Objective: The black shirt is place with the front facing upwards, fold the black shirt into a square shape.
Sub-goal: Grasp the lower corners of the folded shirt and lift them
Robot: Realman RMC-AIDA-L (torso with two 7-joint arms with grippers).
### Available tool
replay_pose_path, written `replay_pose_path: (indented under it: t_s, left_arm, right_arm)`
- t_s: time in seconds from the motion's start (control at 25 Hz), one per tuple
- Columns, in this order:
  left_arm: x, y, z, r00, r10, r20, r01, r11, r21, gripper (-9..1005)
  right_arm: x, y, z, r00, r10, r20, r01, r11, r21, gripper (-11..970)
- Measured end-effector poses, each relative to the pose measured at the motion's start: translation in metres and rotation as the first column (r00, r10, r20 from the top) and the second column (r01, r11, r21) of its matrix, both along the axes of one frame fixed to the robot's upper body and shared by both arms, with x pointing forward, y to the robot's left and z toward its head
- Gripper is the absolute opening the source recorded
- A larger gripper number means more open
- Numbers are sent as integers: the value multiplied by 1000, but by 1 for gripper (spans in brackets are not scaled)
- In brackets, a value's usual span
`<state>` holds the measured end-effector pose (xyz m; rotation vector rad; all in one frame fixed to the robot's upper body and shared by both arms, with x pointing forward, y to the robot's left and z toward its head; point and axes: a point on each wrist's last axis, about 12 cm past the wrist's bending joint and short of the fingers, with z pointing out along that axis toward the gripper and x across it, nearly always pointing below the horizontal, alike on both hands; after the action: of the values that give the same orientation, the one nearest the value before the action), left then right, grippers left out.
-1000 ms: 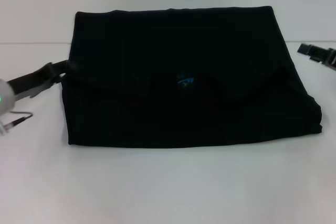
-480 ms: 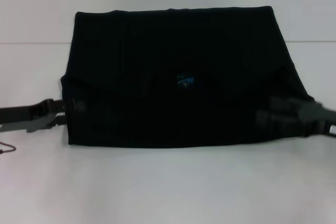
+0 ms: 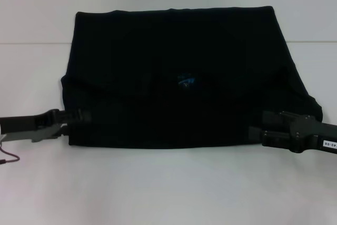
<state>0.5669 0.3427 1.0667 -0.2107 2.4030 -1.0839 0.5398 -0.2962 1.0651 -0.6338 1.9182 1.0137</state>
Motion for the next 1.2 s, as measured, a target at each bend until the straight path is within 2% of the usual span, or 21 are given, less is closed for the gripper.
replay_pose_path:
  t_s: [0.48,0.72,0.92,1.12,1.2]
  left_arm:
    - [2,-9,-2,998,-65,-21,66,997,41,826]
    - [3,-11,-1,997,-76,-24,77,996,50,565]
    - [4,-11,0,997,-80,-23,81,995,51,367]
    - [4,-11,0,996,-81,-23,82,995,51,137]
    - [4,-11,0,996,-83,-23,84,995,50,115]
  right_arm:
    - [-2,-2,-1,1000,-5,-6,5,1000,6,914]
    - [-1,-10,3,999,-27,-40,28,1000,13,915]
    - [12,-30,15,984,-103,-143,103,995,-6,915]
    - [35,-58,42,929,-232,-287,210,972,-105,915]
    - [45,-67,57,892,-287,-350,250,957,-146,915]
